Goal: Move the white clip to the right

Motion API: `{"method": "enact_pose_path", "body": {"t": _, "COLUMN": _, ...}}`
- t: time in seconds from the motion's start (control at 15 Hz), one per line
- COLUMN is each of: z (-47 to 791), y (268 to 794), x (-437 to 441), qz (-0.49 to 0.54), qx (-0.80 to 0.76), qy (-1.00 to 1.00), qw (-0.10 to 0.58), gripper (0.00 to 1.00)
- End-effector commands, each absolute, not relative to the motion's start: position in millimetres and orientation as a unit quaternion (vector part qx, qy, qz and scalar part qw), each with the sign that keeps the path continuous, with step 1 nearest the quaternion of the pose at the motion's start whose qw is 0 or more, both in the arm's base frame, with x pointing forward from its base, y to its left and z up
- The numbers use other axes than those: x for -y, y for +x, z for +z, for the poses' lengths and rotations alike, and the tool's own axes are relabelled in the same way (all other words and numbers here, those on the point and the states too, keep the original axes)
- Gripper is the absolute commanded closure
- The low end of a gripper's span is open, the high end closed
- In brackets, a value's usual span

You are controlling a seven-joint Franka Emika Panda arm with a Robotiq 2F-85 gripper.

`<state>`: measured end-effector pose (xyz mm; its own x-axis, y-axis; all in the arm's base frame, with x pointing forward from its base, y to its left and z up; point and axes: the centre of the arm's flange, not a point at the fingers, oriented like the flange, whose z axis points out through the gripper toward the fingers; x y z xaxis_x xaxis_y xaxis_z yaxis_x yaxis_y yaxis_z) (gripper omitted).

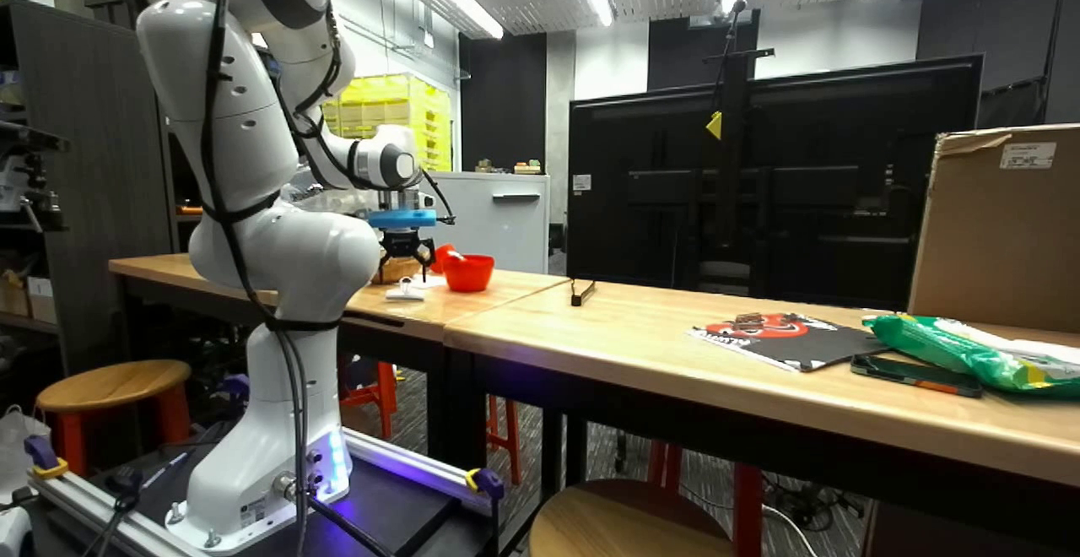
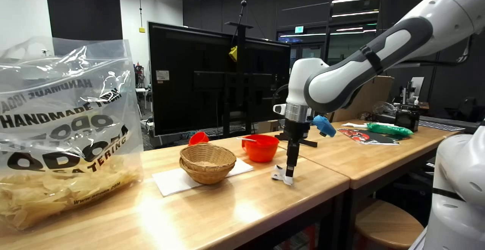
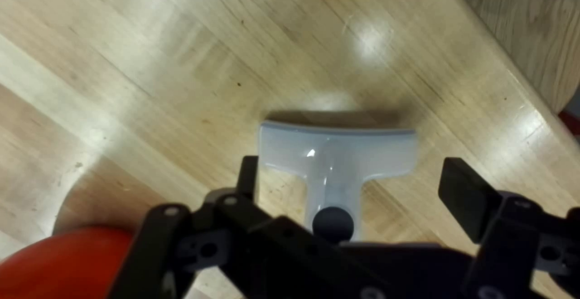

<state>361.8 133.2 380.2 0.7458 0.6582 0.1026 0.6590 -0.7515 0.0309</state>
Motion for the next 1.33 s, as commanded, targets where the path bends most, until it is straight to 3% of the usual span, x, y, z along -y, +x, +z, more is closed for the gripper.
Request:
{"method": "enact_pose_path", "body": {"t": 0.0, "z": 380.9, "y": 369.2, "x": -134.0, "qz": -0.059, "qx": 0.353, "qy": -0.934, "qw": 0.004, "gripper": 0.00}}
{"method": "enact_pose_path", "body": {"t": 1.0, "z": 359.8, "y": 397.1, "x": -154.2, "qz": -0.049, "qx": 0.353, "qy": -0.934, "qw": 0.031, "gripper": 0.00}}
{"method": "enact_pose_path", "body": {"t": 1.07, "z": 359.2, "y": 398.5, "x": -154.8, "qz": -0.050, "qx": 0.351, "qy": -0.934, "qw": 0.032, "gripper": 0.04}}
{"method": "enact_pose_path", "body": {"t": 1.13, "z": 358.1, "y": 400.2, "x": -154.9, "qz": -0.049, "qx": 0.350, "qy": -0.935, "qw": 0.033, "gripper": 0.26}}
{"method": "enact_pose_path", "body": {"t": 1.27, "z": 357.9, "y": 402.8, "x": -154.2, "qz": -0.053, "qx": 0.346, "qy": -0.936, "qw": 0.029, "gripper": 0.29}}
